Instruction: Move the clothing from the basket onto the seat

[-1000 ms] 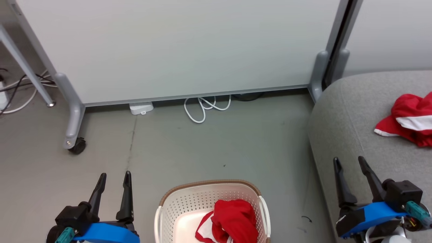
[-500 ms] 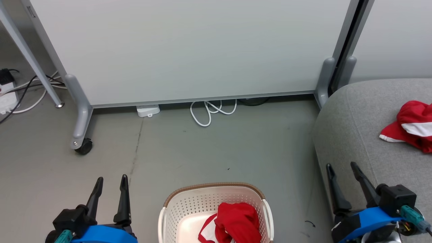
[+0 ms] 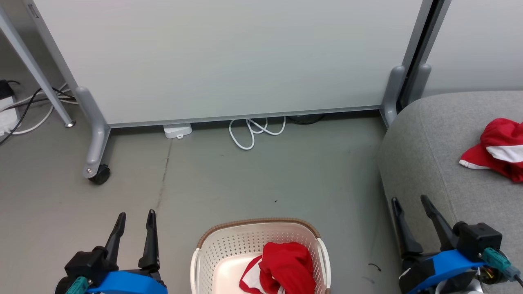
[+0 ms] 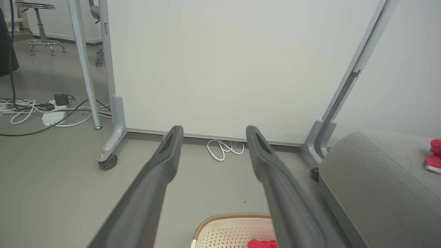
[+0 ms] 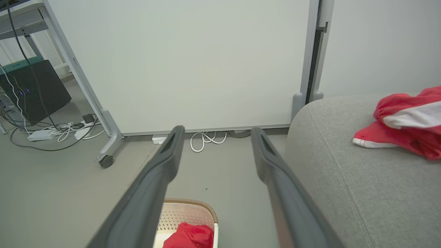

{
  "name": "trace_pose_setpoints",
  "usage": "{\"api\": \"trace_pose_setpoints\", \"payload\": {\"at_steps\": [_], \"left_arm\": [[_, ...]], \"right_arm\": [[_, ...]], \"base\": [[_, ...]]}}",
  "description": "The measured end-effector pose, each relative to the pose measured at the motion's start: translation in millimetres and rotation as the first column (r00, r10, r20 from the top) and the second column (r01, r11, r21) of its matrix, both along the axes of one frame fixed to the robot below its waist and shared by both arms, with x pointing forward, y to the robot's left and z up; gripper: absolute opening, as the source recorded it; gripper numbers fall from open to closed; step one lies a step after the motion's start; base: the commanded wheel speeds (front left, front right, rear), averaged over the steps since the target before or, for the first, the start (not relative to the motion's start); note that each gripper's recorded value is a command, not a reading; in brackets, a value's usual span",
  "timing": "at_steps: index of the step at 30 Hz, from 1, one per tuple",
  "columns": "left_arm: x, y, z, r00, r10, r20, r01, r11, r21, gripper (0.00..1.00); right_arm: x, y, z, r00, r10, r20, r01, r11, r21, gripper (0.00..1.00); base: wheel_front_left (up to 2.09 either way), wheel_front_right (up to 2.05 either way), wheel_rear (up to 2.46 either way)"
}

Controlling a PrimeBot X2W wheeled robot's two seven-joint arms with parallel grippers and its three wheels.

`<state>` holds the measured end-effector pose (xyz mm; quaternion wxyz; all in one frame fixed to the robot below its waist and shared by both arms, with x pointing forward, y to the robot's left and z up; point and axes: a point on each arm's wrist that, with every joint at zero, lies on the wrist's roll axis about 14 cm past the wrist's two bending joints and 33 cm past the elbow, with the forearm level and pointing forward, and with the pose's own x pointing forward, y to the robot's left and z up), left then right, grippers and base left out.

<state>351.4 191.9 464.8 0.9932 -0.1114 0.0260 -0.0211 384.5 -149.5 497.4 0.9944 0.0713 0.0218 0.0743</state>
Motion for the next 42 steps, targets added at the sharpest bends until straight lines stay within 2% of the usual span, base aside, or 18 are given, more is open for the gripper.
{"api": "trace_pose_setpoints", "payload": {"at_steps": [11,21,29,42], "left_arm": [[18.9,-19.2,-11.4,0.998,-0.049,-0.034,0.048,0.999,-0.014,1.00],[47.9,-80.5,-71.9,0.956,-0.210,-0.207,0.196,0.977,-0.086,1.00],[73.9,-127.0,-125.4,0.877,-0.355,-0.326,0.338,0.935,-0.108,1.00],[72.7,-163.6,-238.1,0.678,-0.491,-0.547,0.490,0.857,-0.162,1.00]], "right_arm": [[10.6,1.4,-10.7,1.000,0.005,-0.029,-0.006,1.000,-0.011,1.00],[39.6,1.4,-26.4,0.998,0.008,-0.060,-0.010,1.000,-0.030,1.00],[62.8,-6.1,-57.2,0.993,-0.010,-0.115,0.005,0.999,-0.044,1.00],[75.3,-21.1,-128.0,0.971,-0.048,-0.232,0.037,0.998,-0.050,1.00]], "base": [[0.00,0.00,0.00],[0.00,0.00,0.00],[0.00,0.00,0.00],[0.00,0.00,0.00]]}}
